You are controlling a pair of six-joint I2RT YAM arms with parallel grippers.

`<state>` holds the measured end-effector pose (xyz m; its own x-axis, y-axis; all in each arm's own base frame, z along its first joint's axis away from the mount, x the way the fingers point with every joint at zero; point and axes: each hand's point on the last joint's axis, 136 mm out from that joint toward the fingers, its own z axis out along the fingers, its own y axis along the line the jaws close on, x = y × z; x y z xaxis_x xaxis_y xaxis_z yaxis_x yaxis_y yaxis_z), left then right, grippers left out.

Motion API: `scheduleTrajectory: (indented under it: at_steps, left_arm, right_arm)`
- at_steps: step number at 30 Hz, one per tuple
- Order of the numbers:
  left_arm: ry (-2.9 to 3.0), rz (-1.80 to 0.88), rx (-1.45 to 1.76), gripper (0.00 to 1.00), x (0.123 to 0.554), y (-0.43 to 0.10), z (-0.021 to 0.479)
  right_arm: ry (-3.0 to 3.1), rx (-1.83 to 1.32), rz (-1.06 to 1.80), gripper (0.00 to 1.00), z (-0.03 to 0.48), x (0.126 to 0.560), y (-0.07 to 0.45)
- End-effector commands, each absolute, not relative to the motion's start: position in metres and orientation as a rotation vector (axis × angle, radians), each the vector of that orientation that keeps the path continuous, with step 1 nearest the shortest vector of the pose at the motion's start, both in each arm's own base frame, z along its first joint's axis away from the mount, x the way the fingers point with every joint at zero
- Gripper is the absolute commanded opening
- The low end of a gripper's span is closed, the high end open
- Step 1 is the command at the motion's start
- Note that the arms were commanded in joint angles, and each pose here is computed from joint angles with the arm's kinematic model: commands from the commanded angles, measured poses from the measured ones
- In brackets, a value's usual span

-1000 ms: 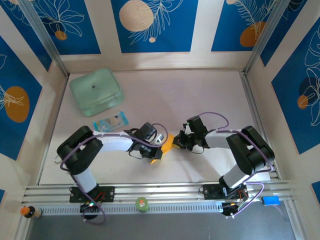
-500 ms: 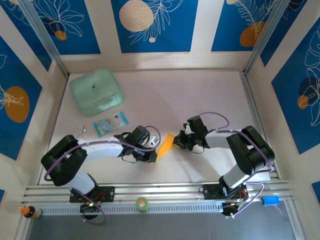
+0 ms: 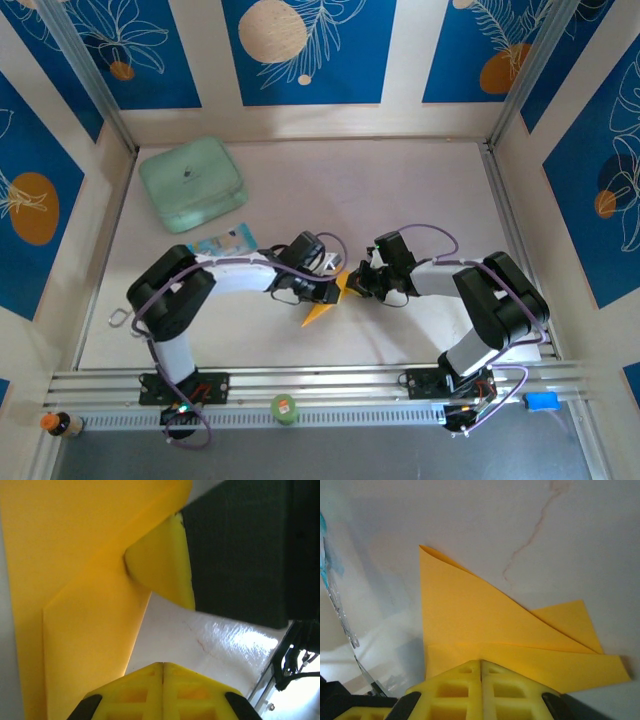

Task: Fold a paper plane with a square sheet of paper (pick it up from the middle)
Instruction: Fold the wing for the fifth time at the center of the table.

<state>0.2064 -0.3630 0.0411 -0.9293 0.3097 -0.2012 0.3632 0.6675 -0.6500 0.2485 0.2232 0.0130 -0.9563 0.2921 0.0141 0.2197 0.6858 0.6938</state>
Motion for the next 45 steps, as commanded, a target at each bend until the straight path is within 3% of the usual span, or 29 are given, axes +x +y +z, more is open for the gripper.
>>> scheduleTrajectory:
  at_steps: [1,11,22,29,38,45]
  left_arm:
    - [2.782,-1.152,0.614,0.08,0.211,-0.375,0.044]
    - [2.977,-0.926,0.601,0.07,0.192,-0.339,-0.005]
    - [2.949,-0.906,0.629,0.11,0.179,-0.32,0.011]
    - [2.983,-0.824,0.592,0.11,0.162,-0.286,0.003]
    - [2.956,-0.969,0.507,0.1,0.146,-0.277,0.009]
    - [2.966,-0.845,0.438,0.08,0.146,-0.254,0.005]
  right_arm:
    - [2.876,0.517,1.023,0.02,-0.006,0.233,0.206]
    - [2.884,0.532,0.995,0.02,-0.01,0.232,0.202]
    - [2.88,0.55,0.986,0.02,-0.011,0.231,0.196]
    - [2.878,0.549,0.99,0.02,-0.01,0.23,0.196]
    - [2.879,0.539,1.006,0.02,-0.01,0.231,0.198]
    - [2.872,0.529,1.013,0.02,-0.008,0.232,0.198]
